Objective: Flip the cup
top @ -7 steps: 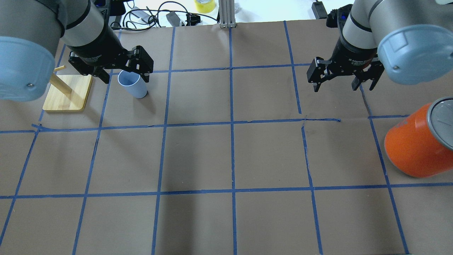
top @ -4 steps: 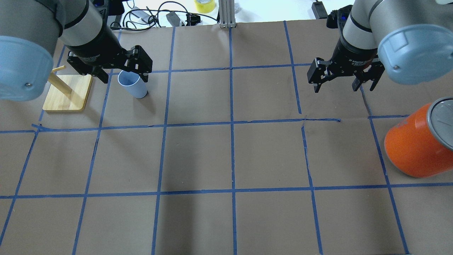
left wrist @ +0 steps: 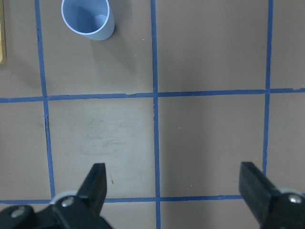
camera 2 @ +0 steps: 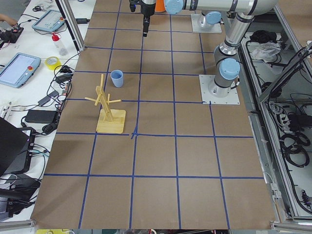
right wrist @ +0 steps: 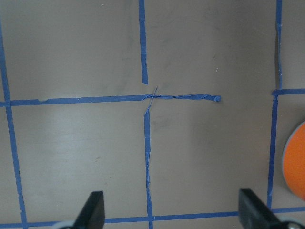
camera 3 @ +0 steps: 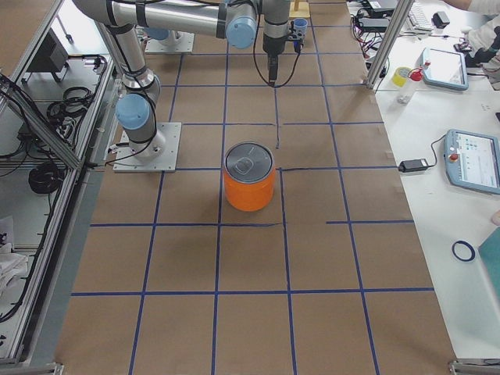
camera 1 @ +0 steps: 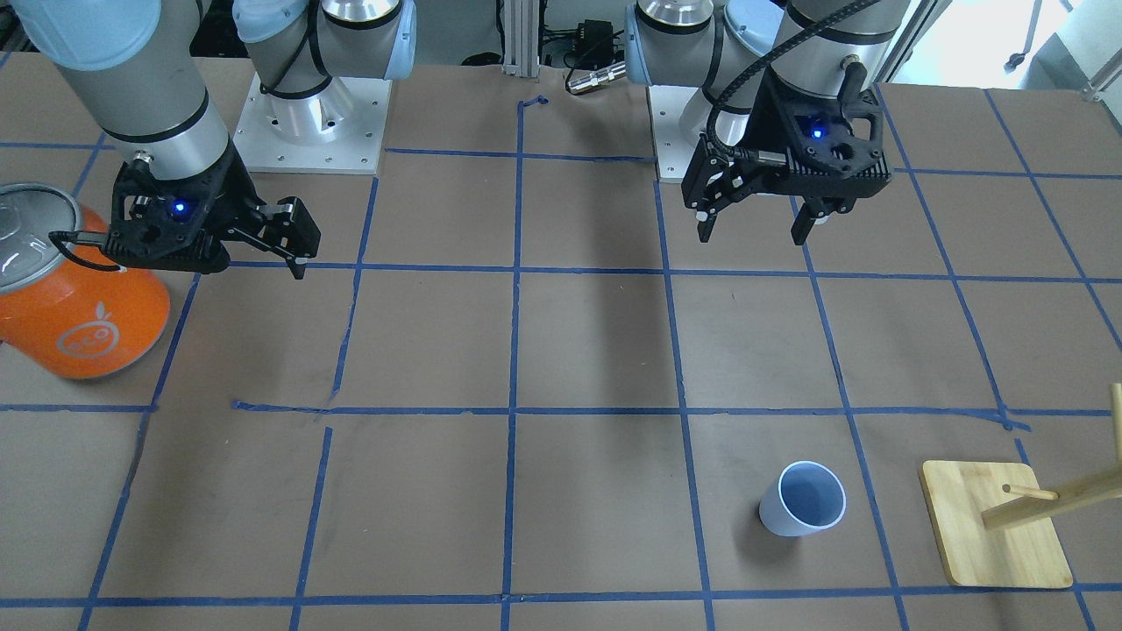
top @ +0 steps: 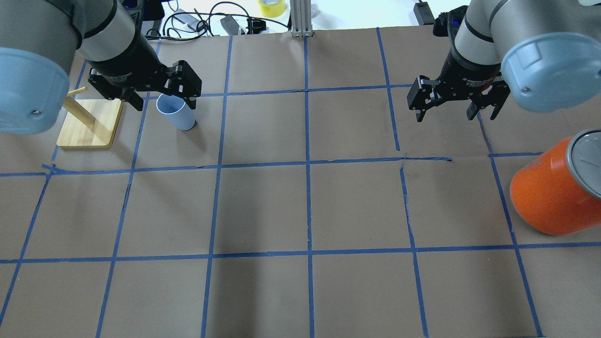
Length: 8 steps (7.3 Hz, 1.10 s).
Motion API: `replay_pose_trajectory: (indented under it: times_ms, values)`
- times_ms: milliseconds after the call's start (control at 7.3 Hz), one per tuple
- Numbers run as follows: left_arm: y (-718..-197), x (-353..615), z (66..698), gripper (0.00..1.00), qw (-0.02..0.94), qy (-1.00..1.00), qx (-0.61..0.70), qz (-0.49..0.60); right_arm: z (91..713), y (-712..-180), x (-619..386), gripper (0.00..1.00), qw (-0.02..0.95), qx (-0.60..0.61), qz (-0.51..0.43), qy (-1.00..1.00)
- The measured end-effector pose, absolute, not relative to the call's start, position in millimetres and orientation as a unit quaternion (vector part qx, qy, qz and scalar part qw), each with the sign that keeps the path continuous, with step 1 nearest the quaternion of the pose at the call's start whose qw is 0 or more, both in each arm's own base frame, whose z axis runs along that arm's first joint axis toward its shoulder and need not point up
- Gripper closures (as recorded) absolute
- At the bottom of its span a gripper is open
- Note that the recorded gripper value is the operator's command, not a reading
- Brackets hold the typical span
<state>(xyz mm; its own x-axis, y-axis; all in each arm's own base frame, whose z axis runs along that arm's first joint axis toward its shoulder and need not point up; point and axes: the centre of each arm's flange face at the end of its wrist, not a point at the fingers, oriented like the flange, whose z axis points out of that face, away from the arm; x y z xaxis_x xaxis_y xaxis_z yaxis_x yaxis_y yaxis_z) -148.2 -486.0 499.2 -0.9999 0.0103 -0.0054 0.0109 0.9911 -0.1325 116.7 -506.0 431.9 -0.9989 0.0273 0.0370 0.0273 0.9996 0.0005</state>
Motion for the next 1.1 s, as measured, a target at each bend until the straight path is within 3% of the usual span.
replay_pose_trajectory:
  times_ms: [1096]
  values:
    - [-485.7,-148.1,500.3,0.0,0.002,0.998,0.005,-0.068,429.6,-508.7,117.6,0.0,0.013,-0.015,0.001,-1.0]
